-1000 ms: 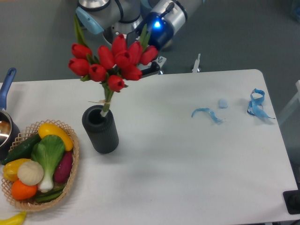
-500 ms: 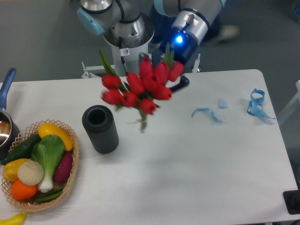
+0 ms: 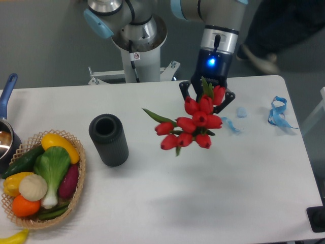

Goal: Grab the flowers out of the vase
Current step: 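Carry the tulip bunch away from the vase over the table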

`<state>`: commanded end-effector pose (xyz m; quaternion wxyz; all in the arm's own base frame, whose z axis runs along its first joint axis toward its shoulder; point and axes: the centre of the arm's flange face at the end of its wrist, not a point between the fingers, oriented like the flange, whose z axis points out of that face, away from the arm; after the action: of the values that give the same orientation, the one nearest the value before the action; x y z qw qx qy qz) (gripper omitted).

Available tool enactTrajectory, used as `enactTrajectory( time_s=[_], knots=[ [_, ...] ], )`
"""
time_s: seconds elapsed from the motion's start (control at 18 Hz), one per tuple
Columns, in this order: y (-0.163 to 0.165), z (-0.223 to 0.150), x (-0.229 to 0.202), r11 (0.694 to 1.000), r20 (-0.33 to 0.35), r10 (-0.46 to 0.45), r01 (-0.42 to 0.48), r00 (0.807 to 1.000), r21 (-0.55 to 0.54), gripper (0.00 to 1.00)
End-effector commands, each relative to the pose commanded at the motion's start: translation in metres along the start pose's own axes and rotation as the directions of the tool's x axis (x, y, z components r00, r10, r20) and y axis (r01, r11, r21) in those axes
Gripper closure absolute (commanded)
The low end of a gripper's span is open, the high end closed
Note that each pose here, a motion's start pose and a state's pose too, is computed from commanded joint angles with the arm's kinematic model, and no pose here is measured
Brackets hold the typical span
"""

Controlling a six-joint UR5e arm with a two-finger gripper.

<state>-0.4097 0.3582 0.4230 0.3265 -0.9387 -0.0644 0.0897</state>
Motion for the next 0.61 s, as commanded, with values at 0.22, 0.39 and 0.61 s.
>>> enactTrajectory(
  time_s=[0.22,0.39,0.61],
  knots=[
    [0.001,0.026,-0.021,0.993,0.018,0.001,0.001,1.000,-0.115,0.93],
    [0.003,0.062,-0.039,0.974,0.023,0.064,-0.058,0.998,-0.218,0.92],
    [-0.002,0.090,-0.045,0.949,0.026,0.098,-0.086,0.995,-0.303,0.88]
  ],
)
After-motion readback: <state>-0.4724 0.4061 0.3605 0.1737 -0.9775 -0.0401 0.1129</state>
